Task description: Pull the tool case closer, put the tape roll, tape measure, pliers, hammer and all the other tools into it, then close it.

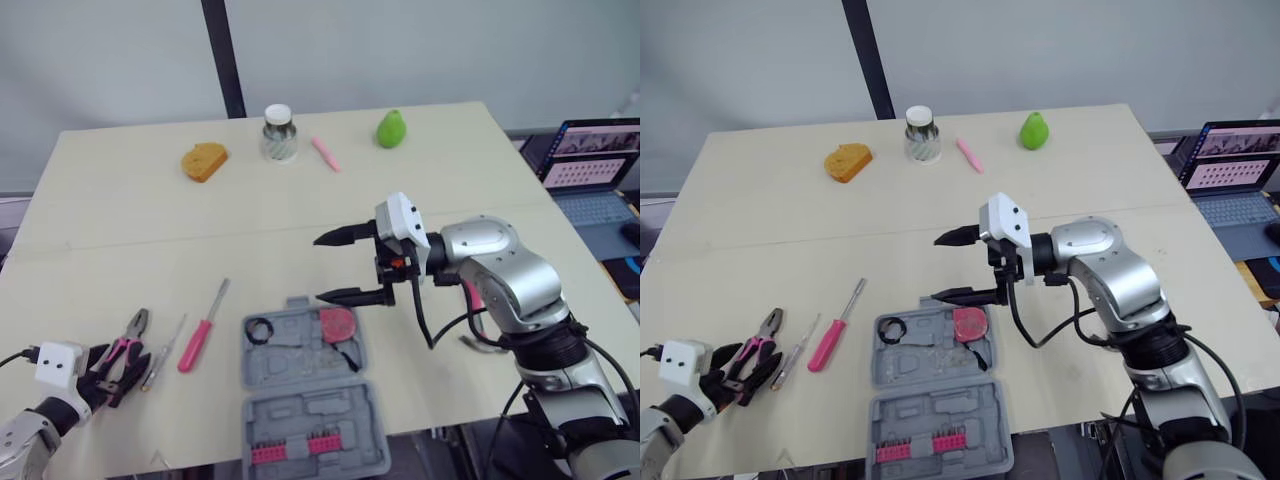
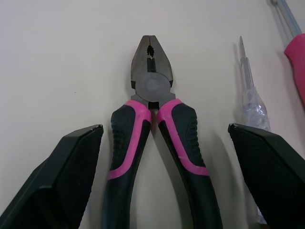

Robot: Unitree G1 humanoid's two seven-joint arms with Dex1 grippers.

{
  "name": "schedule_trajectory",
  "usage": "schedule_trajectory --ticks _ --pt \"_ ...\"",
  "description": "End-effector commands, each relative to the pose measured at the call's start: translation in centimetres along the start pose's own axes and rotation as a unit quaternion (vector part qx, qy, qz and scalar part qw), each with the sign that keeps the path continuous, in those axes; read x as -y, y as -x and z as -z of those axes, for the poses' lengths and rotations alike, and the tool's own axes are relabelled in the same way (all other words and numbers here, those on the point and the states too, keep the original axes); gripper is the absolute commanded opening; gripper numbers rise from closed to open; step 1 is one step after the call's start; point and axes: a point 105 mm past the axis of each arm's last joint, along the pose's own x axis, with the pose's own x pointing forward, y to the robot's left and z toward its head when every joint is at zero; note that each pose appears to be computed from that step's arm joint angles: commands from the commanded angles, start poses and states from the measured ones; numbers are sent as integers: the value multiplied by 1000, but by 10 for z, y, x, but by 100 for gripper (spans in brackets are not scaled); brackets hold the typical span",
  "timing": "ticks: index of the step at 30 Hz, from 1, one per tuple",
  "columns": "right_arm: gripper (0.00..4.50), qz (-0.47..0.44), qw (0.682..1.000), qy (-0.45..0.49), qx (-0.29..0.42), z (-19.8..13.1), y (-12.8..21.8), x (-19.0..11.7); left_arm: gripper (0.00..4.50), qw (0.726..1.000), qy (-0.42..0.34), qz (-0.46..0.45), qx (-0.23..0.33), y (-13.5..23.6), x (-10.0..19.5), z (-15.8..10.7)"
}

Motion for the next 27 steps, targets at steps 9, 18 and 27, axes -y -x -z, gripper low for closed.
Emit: schedule_trajectory --ticks 9,18,27 --pt "437 2 999 31 21 -21 0 -1 450 999 -6 -19 -38 2 -11 3" --pt "437 5 999 35 22 -24 1 -1 450 998 -7 -17 -55 -3 -13 10" --pt "437 7 999 36 22 -24 2 -1 450 997 4 -2 -75 -4 -8 21"
